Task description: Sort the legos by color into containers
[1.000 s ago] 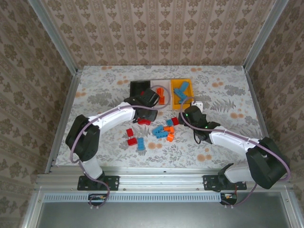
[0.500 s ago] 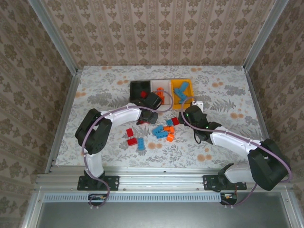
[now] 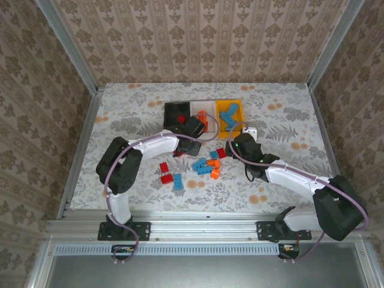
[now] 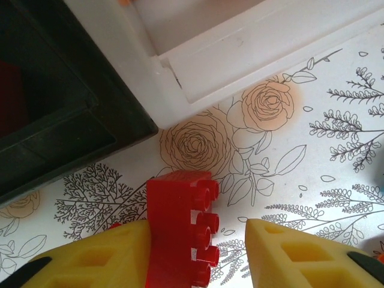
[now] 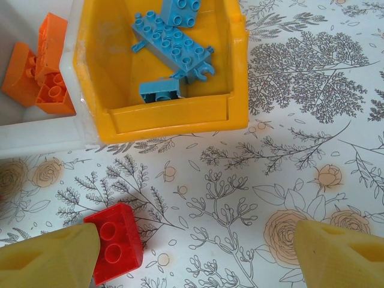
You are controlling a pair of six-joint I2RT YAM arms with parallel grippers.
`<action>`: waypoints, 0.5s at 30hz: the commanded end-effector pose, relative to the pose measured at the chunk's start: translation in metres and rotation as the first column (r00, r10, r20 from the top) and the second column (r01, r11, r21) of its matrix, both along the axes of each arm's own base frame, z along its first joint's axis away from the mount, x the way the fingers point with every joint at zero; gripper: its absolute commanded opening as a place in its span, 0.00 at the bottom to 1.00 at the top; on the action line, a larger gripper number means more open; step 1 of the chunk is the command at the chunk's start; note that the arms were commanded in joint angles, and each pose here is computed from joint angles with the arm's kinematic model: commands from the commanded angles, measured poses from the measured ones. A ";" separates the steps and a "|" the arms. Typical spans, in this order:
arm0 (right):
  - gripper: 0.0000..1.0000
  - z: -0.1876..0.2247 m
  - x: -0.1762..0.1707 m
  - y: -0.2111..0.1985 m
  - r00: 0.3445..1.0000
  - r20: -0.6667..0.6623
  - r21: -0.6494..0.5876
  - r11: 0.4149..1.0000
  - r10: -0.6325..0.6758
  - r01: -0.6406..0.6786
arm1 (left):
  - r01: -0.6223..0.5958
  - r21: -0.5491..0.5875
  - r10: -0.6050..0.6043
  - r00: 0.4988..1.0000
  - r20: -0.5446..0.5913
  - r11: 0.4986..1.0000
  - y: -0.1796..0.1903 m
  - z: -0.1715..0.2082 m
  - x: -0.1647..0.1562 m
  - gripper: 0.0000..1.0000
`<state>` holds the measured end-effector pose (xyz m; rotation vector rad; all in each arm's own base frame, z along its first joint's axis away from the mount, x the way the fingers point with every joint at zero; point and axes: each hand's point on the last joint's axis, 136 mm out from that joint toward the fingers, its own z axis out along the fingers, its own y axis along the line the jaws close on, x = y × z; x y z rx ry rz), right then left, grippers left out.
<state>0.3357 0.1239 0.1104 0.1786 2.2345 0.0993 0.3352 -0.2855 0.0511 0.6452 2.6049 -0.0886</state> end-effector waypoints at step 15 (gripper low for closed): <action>0.85 0.003 0.000 -0.002 1.000 -0.002 -0.009 1.000 0.002 -0.002 | 0.018 0.033 -0.018 1.000 -0.001 0.999 -0.003 -0.004 0.007 0.57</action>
